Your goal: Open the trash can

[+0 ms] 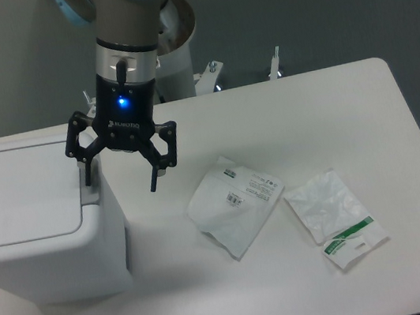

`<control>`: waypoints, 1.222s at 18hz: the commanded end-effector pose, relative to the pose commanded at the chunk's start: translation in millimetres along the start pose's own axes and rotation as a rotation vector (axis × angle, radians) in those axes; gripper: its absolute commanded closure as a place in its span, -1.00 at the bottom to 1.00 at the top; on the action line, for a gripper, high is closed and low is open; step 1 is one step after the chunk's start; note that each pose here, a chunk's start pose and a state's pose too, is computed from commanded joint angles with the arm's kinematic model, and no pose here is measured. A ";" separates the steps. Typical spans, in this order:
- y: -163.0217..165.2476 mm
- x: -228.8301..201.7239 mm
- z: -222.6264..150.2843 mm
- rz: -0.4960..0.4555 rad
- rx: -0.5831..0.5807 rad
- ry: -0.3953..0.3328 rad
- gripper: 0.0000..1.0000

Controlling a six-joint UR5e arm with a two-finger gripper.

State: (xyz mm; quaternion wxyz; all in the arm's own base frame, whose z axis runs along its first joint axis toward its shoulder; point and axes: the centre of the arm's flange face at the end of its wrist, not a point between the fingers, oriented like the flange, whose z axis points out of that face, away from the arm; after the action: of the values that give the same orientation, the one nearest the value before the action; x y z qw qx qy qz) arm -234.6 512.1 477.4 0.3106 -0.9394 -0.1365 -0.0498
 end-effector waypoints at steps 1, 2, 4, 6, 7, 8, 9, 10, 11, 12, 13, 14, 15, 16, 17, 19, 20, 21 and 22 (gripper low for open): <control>0.0 0.0 0.0 0.002 0.000 0.000 -1.00; 0.0 0.0 0.0 0.002 0.000 0.000 -1.00; 1.2 -0.1 1.1 0.002 -0.003 0.001 -1.00; 1.0 -0.1 1.0 0.002 -0.001 0.000 -1.00; 1.0 -0.1 1.0 0.002 -0.001 0.000 -1.00; 1.0 -0.1 1.0 0.002 -0.001 0.000 -1.00; 1.0 -0.1 1.0 0.002 -0.001 0.000 -1.00; 1.1 -0.2 1.0 0.002 -0.002 -0.001 -1.00; 1.2 -0.6 1.8 0.002 -0.003 0.000 -1.00; 1.0 -0.1 1.0 0.002 -0.001 0.000 -1.00; 1.4 -0.2 1.4 0.004 -0.001 0.000 -1.00; 2.2 -0.7 2.8 0.003 -0.004 0.000 -1.00; 2.2 -0.7 2.8 0.003 -0.004 0.000 -1.00; 2.8 -0.8 3.4 0.002 -0.006 0.000 -1.00; 4.5 -1.0 5.0 0.000 -0.010 0.002 -1.00; 5.6 -0.7 5.3 0.000 -0.011 0.002 -1.00; 5.6 -0.7 5.3 0.000 -0.011 0.002 -1.00; 6.2 -0.7 5.9 -0.001 -0.012 0.003 -1.00; 6.2 -0.7 5.9 -0.001 -0.012 0.003 -1.00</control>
State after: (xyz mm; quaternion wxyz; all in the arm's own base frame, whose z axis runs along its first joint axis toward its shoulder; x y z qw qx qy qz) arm -233.4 510.7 469.1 0.3050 -0.9411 -0.1363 -0.0522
